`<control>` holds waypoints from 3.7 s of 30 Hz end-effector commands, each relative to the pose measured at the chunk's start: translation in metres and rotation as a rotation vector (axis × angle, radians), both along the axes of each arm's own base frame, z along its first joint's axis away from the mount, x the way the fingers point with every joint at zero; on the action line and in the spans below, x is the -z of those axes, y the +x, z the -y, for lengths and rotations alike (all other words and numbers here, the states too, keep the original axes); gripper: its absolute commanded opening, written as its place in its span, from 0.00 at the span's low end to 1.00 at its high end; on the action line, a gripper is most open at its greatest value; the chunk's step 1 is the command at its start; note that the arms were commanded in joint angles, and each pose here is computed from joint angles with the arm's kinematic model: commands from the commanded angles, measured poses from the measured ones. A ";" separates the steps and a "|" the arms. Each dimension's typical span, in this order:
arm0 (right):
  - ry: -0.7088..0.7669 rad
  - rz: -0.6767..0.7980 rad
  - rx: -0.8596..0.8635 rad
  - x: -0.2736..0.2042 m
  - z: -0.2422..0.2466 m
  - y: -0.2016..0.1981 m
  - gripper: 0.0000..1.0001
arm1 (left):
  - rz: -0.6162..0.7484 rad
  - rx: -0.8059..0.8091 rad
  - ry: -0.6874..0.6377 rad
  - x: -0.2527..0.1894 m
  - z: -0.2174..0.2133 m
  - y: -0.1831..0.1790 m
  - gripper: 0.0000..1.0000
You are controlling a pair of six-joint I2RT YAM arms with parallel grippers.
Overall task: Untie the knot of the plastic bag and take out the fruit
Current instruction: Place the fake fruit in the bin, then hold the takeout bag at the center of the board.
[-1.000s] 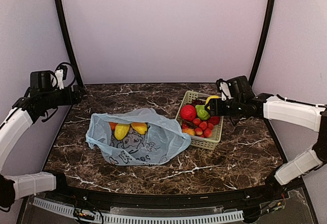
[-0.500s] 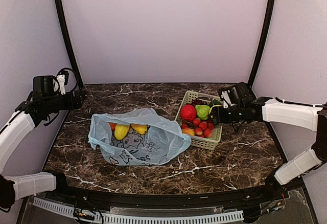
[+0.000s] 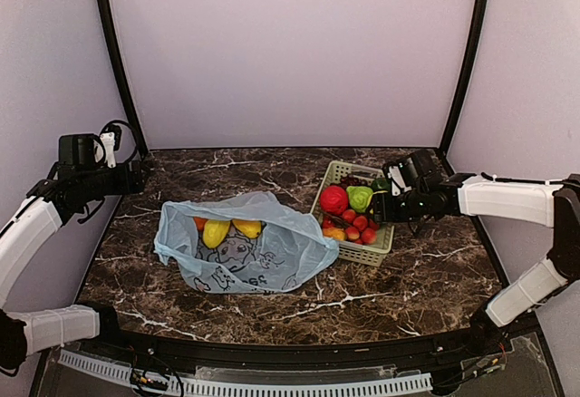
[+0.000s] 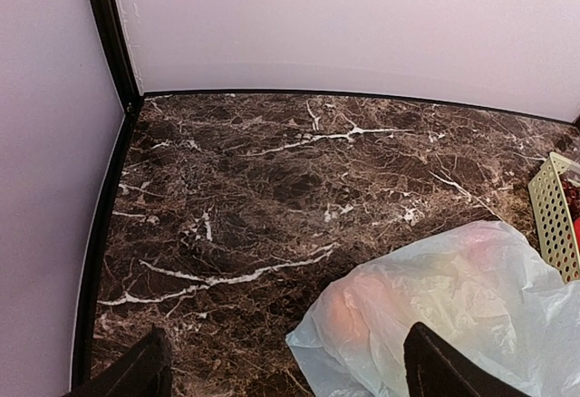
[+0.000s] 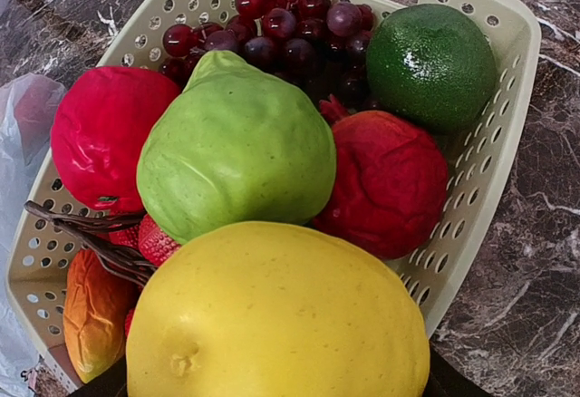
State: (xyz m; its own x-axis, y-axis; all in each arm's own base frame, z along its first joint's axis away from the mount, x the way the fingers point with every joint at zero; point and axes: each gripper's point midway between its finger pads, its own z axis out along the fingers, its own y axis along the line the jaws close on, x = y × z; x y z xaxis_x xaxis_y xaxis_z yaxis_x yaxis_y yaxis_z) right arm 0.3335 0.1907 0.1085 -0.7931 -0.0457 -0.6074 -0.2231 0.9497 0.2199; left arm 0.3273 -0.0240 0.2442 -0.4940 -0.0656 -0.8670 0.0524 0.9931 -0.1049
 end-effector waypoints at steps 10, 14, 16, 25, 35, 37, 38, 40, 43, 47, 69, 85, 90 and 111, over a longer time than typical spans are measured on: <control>0.013 0.013 -0.003 -0.002 -0.002 0.005 0.92 | 0.008 -0.004 0.009 -0.002 -0.002 -0.001 0.88; 0.016 0.019 -0.006 -0.005 -0.002 0.005 0.95 | 0.006 -0.003 0.005 -0.002 -0.002 0.000 0.87; 0.018 0.023 -0.009 -0.006 -0.003 0.005 0.96 | 0.007 -0.002 0.006 -0.002 -0.002 0.000 0.88; 0.024 0.051 -0.009 -0.018 -0.002 0.006 0.96 | 0.007 0.011 -0.001 -0.002 0.001 -0.001 0.88; 0.077 0.211 -0.162 -0.067 -0.037 -0.004 0.96 | 0.006 0.123 -0.068 -0.002 0.023 -0.001 0.87; 0.103 0.252 -0.241 -0.082 -0.055 -0.013 0.96 | 0.012 0.184 -0.105 -0.004 0.036 -0.001 0.87; 0.112 0.274 -0.273 -0.089 -0.063 -0.017 0.96 | 0.010 0.232 -0.128 -0.004 0.046 -0.003 0.87; 0.137 0.315 -0.338 -0.104 -0.079 -0.025 0.96 | -0.003 0.295 -0.155 -0.002 0.061 -0.005 0.87; 0.175 0.363 -0.436 -0.123 -0.103 -0.040 0.97 | -0.009 0.373 -0.184 -0.003 0.079 -0.013 0.87; 0.202 0.401 -0.540 -0.138 -0.130 -0.058 0.97 | -0.029 0.473 -0.227 -0.004 0.100 -0.031 0.87; 0.261 0.444 -0.613 -0.143 -0.154 -0.081 0.97 | -0.164 0.885 0.371 0.024 0.193 -0.075 0.86; 0.281 0.455 -0.623 -0.144 -0.156 -0.083 0.97 | -0.178 0.846 0.528 0.040 0.197 -0.058 0.67; 0.294 0.467 -0.643 -0.145 -0.158 -0.086 0.96 | -0.151 0.842 0.526 0.034 0.198 -0.056 0.35; 0.242 0.423 -0.996 -0.101 -0.283 -0.141 0.72 | -0.079 0.707 0.325 0.009 0.206 -0.046 0.01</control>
State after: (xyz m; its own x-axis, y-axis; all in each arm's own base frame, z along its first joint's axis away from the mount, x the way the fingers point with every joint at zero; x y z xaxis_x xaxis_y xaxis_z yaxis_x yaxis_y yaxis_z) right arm 0.1997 0.4527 0.2207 -0.2400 -0.3512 -0.9050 -0.9475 0.2876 0.1397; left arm 0.2810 -0.2307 0.2271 -0.3683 0.5845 -0.7229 0.7131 0.6765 0.1837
